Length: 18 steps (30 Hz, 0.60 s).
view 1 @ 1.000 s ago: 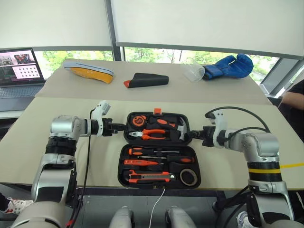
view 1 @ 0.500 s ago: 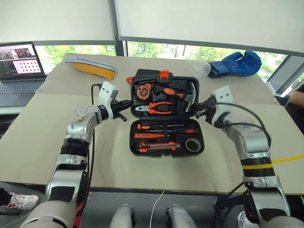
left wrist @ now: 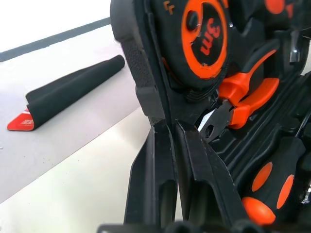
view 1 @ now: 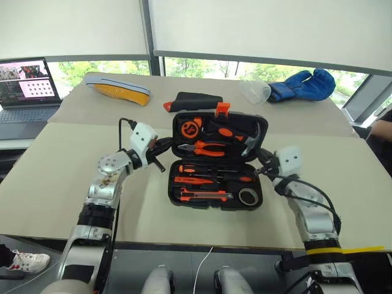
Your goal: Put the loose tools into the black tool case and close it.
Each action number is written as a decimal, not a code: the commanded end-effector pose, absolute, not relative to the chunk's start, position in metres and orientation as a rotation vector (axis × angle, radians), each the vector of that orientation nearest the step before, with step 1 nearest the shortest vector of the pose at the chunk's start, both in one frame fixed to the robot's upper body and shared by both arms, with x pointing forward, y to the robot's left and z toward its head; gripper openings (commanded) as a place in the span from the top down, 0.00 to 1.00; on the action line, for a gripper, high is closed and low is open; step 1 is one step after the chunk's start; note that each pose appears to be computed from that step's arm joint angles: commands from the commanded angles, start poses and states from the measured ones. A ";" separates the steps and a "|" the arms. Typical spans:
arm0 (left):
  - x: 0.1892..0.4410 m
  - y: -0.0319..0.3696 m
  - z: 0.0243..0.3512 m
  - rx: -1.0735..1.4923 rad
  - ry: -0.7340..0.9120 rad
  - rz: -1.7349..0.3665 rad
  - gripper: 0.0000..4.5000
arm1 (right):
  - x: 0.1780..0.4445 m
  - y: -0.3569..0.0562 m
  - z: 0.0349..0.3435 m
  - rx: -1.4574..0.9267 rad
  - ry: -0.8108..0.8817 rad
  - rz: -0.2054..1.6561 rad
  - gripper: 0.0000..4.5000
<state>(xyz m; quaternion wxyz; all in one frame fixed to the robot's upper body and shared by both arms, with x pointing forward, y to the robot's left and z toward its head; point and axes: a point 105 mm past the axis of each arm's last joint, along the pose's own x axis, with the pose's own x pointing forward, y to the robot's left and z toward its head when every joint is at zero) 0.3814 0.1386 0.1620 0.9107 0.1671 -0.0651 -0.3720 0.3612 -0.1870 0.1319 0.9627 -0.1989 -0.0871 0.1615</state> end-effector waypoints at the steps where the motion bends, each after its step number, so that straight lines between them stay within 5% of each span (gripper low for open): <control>1: 0.365 0.149 0.141 0.385 -0.081 -0.777 0.85 | 0.344 -0.194 0.123 -0.570 -0.202 0.348 1.00; 2: 0.360 0.152 0.137 0.388 -0.066 -0.780 0.80 | 0.339 -0.196 0.124 -0.576 -0.212 0.360 1.00; 6: 0.343 0.173 0.141 0.393 -0.040 -0.759 0.48 | 0.313 -0.208 0.149 -0.625 -0.255 0.394 0.71; 9: 0.333 0.213 0.157 0.373 0.064 -0.754 0.23 | 0.273 -0.226 0.164 -0.639 -0.082 0.590 0.50; 12: 0.343 0.233 0.172 0.373 0.112 -0.740 0.01 | 0.232 -0.229 0.152 -0.591 0.162 0.838 0.49; 14: 0.356 0.235 0.175 0.404 0.127 -0.742 0.01 | 0.214 -0.226 0.145 -0.568 0.257 0.939 0.49; 16: 0.368 0.232 0.175 0.443 0.129 -0.764 0.00 | 0.209 -0.220 0.139 -0.530 0.296 0.980 0.62; 18: 0.383 0.217 0.174 0.480 0.118 -0.812 0.12 | 0.207 -0.205 0.125 -0.527 0.321 1.029 0.74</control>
